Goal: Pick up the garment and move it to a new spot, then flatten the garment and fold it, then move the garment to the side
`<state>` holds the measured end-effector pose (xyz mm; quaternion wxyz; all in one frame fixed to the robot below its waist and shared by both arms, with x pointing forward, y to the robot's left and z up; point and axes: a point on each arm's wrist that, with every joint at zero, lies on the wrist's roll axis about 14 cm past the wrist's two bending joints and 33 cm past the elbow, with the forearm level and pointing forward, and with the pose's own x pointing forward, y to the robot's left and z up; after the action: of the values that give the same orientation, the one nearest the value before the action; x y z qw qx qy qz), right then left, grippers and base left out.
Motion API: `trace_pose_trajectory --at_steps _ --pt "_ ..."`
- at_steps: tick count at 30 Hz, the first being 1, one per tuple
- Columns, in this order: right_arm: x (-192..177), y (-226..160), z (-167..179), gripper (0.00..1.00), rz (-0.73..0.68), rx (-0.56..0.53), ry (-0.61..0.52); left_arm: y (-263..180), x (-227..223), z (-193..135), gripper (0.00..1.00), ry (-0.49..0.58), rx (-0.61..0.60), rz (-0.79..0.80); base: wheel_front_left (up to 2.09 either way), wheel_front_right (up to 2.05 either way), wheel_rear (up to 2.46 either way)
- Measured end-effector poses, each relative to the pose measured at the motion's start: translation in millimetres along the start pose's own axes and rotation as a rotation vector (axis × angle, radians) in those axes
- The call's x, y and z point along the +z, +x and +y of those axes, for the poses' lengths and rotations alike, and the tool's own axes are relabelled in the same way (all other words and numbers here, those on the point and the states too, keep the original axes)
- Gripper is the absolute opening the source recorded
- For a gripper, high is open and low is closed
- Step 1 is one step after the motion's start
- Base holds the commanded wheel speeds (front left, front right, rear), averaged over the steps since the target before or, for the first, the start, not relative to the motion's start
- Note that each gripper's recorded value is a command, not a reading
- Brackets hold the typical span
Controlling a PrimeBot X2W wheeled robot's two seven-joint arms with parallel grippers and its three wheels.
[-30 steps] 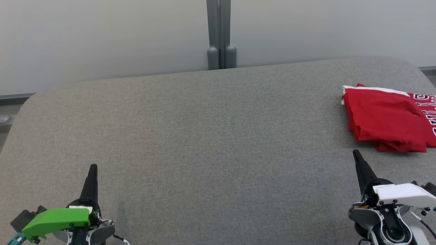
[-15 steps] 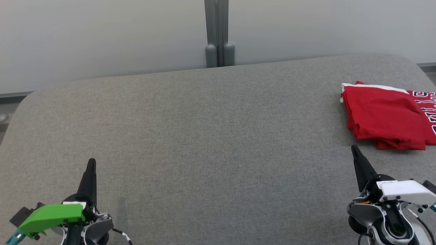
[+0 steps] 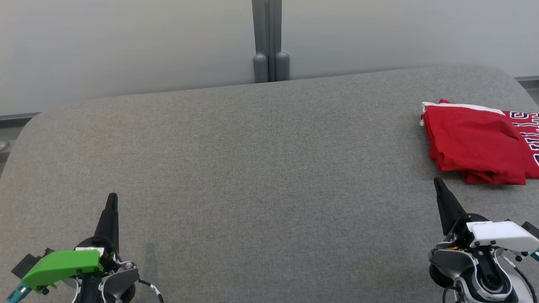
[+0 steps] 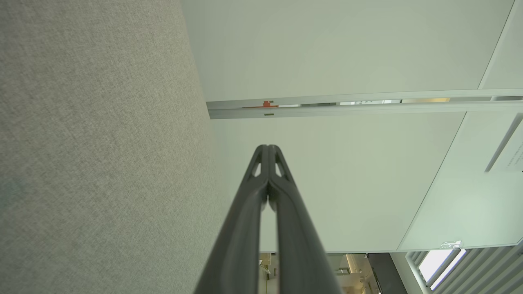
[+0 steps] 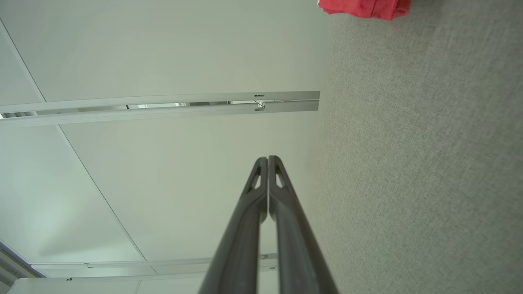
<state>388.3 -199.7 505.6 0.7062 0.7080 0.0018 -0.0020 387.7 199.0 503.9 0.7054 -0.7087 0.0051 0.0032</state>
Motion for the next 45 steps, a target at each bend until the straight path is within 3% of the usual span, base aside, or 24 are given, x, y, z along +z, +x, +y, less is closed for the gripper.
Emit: trace_pose_trajectory --at_steps 45 --pt "-0.1 0.0 0.0 0.0 0.0 0.0 0.0 -0.1 0.6 0.0 0.0 -0.001 0.0 -0.002 0.0 0.0 0.0"
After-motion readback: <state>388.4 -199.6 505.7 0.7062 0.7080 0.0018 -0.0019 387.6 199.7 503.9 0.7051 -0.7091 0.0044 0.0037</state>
